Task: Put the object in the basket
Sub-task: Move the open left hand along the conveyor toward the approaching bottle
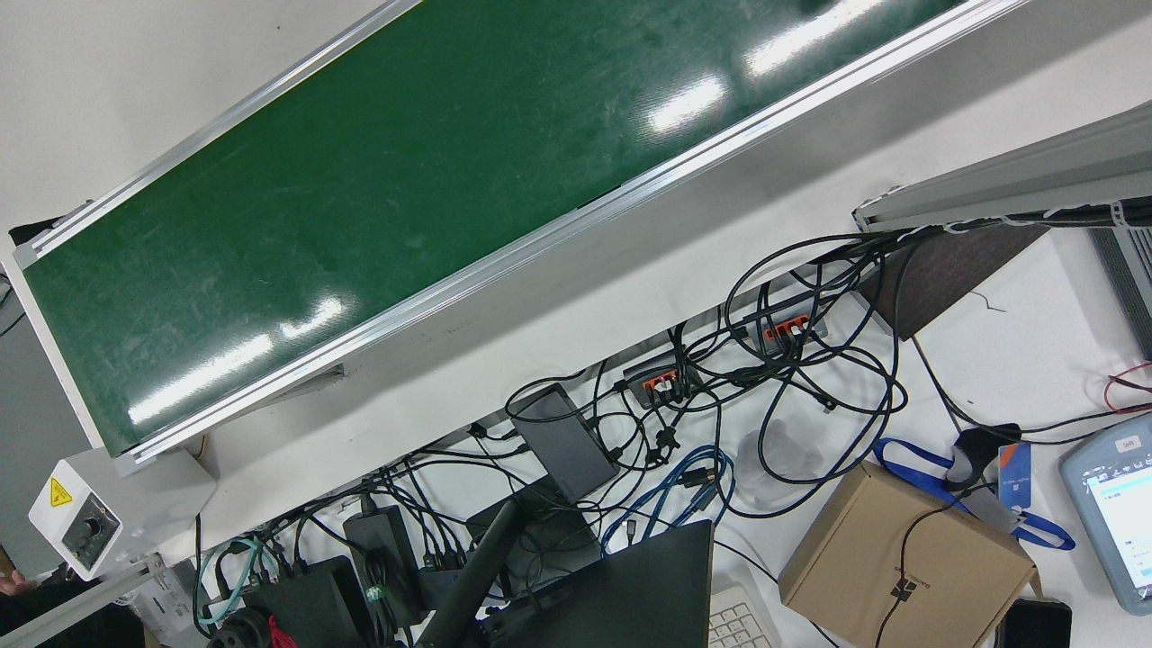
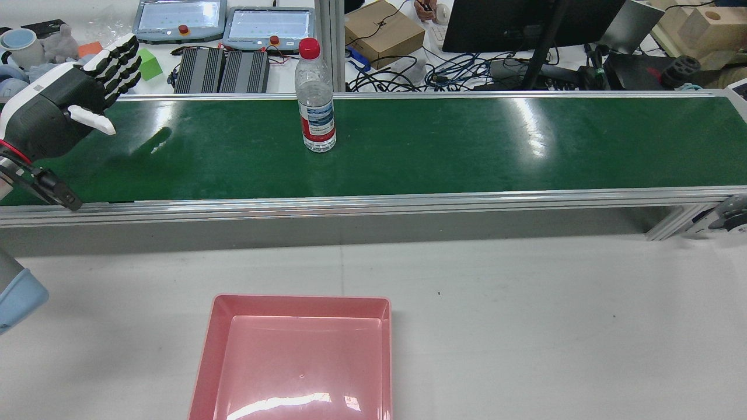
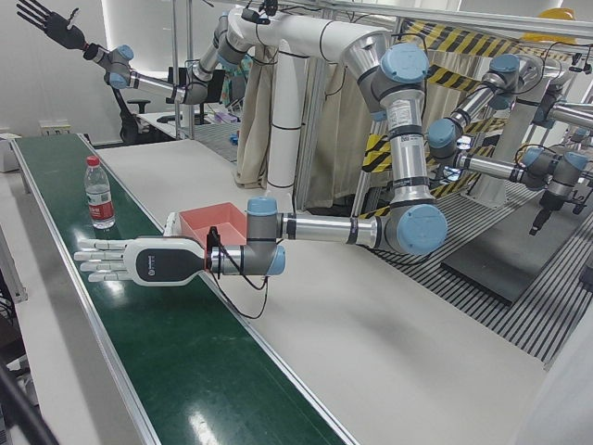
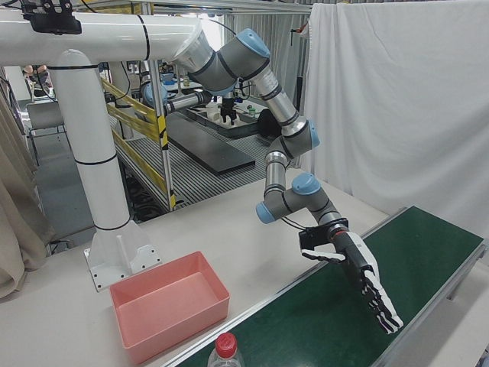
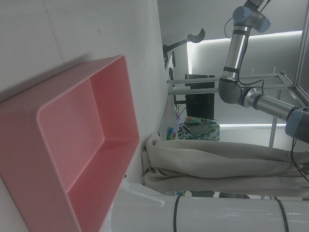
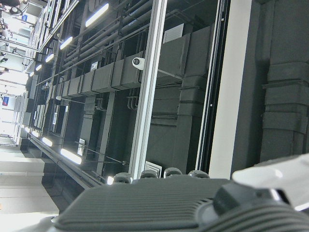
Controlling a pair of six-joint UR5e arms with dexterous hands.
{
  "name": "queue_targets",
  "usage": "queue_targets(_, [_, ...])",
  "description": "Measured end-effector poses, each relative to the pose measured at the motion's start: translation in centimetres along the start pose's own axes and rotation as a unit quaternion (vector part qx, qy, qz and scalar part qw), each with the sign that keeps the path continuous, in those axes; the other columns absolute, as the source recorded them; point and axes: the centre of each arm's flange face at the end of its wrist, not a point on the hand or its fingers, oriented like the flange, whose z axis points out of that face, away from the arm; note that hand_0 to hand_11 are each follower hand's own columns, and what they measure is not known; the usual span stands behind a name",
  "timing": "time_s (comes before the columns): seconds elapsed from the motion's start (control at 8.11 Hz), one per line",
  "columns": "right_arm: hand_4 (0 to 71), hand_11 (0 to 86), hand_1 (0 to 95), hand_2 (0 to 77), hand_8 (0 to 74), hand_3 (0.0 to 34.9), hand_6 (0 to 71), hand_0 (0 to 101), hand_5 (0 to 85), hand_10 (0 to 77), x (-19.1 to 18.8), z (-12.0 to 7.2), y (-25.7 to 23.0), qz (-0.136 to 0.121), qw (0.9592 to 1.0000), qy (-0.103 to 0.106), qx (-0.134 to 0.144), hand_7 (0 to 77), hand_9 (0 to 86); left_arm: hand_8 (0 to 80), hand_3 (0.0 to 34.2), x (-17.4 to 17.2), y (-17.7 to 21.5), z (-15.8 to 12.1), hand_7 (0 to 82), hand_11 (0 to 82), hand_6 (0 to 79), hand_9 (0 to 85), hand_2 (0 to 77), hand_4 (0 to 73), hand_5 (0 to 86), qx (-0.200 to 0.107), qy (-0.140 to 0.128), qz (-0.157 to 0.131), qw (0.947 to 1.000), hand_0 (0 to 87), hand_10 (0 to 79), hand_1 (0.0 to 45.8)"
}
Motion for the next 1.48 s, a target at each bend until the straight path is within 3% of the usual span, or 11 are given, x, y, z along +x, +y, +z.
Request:
queue_targets(0.49, [0.5, 0.0, 0.0, 1.1, 0.0, 0.1, 0.0, 0, 0.0, 0.5, 0.0, 0.0, 0.0, 0.000, 1.0000, 0.000, 0.000, 0.5, 0.0, 0.5, 3.9, -0.2, 0.7, 0.5, 0.5, 2.2, 0.5, 1.1, 0.5, 0.5, 7.1, 0.000, 0.008, -0.002, 1.0000, 50.6, 0.5, 1.1])
queue_targets(1.48, [0.5, 0.0, 0.0, 1.1, 0.0, 0.2, 0.0, 0, 0.0, 0.5, 0.0, 0.0, 0.0, 0.000, 1.0000, 0.000, 0.000, 0.5, 0.0, 0.5, 4.7, -1.9, 5.0, 3.8, 0.5, 2.2, 0.5, 1.1, 0.5, 0.5, 6.0, -0.004, -0.009, 0.020, 0.9997, 51.6, 0.5, 2.2])
